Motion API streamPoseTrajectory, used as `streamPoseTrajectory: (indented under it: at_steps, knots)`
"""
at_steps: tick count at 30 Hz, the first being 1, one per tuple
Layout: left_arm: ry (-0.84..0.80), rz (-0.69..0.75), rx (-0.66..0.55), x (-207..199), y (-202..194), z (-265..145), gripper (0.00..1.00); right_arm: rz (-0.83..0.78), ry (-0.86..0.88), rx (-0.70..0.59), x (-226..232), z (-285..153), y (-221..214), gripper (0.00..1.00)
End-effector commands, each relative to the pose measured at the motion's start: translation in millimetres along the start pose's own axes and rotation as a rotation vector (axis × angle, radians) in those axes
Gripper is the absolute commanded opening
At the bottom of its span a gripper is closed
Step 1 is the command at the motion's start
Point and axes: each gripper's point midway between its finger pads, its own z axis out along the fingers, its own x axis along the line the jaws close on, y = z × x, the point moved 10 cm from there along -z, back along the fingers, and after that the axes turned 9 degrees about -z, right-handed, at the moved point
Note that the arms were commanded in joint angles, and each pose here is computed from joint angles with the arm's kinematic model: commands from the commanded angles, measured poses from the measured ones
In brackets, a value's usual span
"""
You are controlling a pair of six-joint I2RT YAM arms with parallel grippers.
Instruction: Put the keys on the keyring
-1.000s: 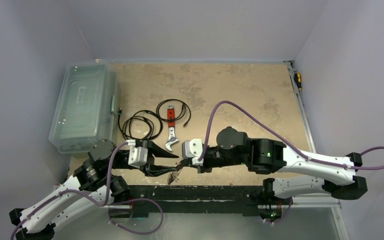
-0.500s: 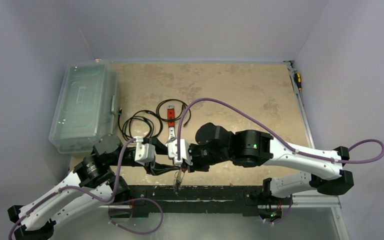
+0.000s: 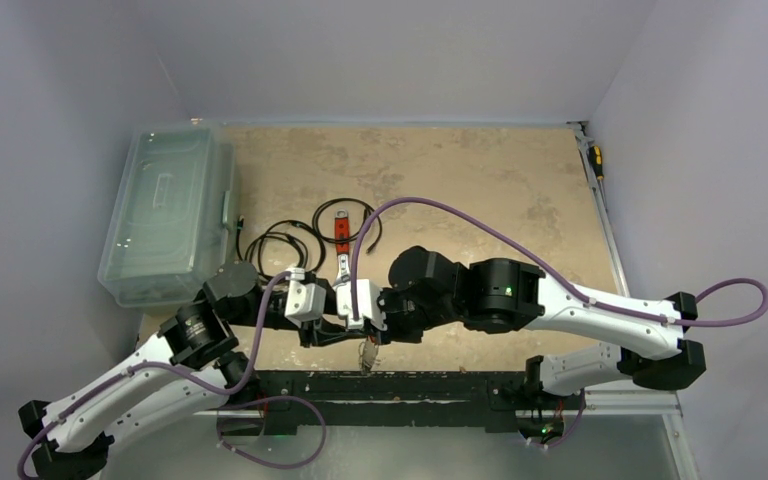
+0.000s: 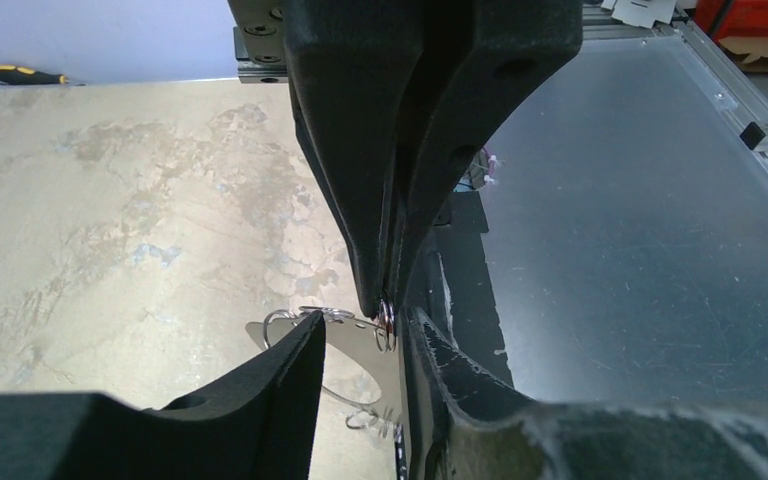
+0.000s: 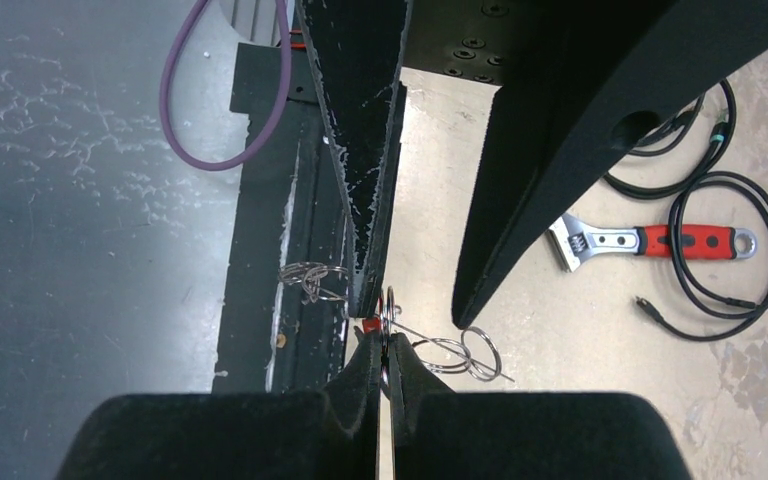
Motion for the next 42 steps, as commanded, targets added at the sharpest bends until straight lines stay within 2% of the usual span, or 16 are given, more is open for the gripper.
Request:
streamPoseTrajectory:
  at_steps: [1,9,17,20,27,28,31,33,36,42]
  knots:
    - [-0.048,0.030,-0.042,-3,12,2,0.29,-0.018,-0.057,-0.078,-7,-17,15,0.00]
    - [-0.053,0.019,-0.035,-1,10,6,0.16,-0.017,-0.059,-0.078,-7,-17,15,0.00]
    - [-0.058,0.008,-0.021,-1,4,11,0.08,-0.019,-0.060,-0.090,-7,-17,16,0.00]
    - [-0.062,0.009,-0.015,-1,3,12,0.00,-0.019,-0.062,-0.095,-8,-17,17,0.00]
    - [-0.041,0.047,-0.046,-5,8,6,0.00,-0.015,-0.116,-0.122,-9,-24,16,0.01]
    - [-0.035,0.055,-0.058,-6,9,4,0.00,-0.013,-0.127,-0.132,-9,-25,15,0.06]
    - [-0.030,0.065,-0.098,-8,10,0,0.00,0.000,-0.153,-0.169,-7,-31,11,0.32]
    - [-0.033,0.070,-0.121,-10,11,-2,0.00,0.012,-0.154,-0.200,-2,-31,6,0.41]
    - [-0.045,0.073,-0.142,-13,12,-4,0.00,0.025,-0.153,-0.276,4,-34,2,0.46]
    - [-0.073,0.060,-0.173,-17,14,-6,0.00,0.043,-0.179,-0.435,10,-30,-4,0.46]
